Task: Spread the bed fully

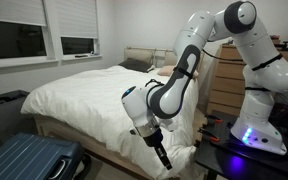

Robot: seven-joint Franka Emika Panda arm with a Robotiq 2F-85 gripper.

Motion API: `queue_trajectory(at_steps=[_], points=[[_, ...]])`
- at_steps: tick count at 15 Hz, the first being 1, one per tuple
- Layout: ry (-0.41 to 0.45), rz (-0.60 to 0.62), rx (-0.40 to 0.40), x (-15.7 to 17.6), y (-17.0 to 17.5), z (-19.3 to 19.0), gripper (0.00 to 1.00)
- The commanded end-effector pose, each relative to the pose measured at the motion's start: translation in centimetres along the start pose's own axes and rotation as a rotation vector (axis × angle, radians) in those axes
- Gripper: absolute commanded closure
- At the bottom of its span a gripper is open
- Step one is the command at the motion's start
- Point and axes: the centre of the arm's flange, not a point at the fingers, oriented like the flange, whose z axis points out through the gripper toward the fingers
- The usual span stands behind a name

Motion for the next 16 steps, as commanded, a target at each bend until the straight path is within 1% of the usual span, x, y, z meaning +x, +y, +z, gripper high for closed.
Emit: queue_trajectory(at_steps=[1,3,7,9,12,16], points=[[0.084,0.105,-0.019,0.2,3.6,-3.0,0.13],[0.132,0.178,-0.025,0.5,7.1,-4.3,0.01],[0.199,0.330,-0.017,-0.2,14.7,-7.4,0.00],[0.227,0.389,-0.011,-1.1,17.7,-8.7,0.00],[0.270,0.469,-0.010,-3.0,20.7,-11.1,0.00],[0.338,0.570,-0.004,-5.5,23.9,-14.7,0.00]])
